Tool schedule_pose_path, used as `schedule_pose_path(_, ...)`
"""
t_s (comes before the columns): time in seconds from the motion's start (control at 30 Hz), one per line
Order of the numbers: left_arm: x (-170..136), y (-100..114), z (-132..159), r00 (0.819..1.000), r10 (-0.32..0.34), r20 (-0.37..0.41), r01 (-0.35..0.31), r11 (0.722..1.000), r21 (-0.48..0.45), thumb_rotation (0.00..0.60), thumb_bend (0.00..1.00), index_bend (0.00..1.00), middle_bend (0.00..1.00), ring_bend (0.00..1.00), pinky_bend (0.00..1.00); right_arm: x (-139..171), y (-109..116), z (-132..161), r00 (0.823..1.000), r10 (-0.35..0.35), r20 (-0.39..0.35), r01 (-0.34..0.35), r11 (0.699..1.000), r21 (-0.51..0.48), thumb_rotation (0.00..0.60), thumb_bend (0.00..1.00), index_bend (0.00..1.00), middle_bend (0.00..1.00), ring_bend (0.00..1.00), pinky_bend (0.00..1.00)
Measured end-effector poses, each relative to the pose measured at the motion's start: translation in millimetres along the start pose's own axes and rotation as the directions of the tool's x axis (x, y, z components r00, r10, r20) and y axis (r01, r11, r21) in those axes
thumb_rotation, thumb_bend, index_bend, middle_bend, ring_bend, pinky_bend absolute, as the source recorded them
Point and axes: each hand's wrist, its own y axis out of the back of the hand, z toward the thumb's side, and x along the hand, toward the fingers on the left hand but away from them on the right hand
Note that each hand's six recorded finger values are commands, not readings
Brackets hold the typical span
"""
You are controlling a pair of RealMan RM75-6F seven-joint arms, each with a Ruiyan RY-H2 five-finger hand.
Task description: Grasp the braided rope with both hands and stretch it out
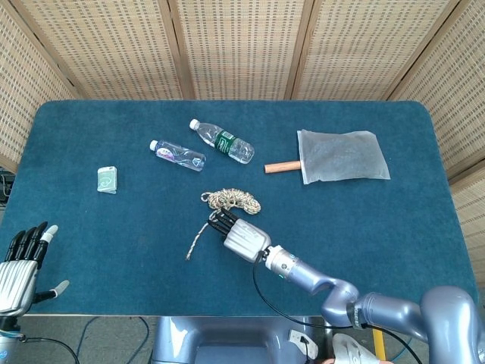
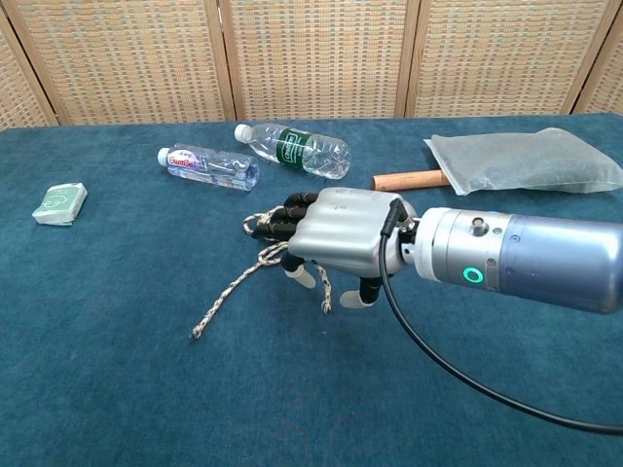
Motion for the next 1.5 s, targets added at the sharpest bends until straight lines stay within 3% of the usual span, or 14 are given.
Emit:
schedule_pose_path(1.07,2.2,-1.5,-0.7,1.0,-0.01,-0.002,0.01,1.0,-0.002,0.6,0.0,0.0,0.0,0.0,0.0,-15.5,-22.5,2.0,0.998,0.053,0.037,-0.052,0.998,-0.031,0.6,0.32,0.53,0.0,0.0,0.0)
schedule_pose_path(1.5,2.4,-1.8,-0.4,1.0,-0.013,0.0,0.013,1.0,-0.003,0.6,0.0,0.0,0.0,0.0,0.0,-20.0,-23.2,5.9,0.998,0.048,0.039,-0.047,0.998,-0.033,0.6,0.41,0.55,0.0,0.0,0.0)
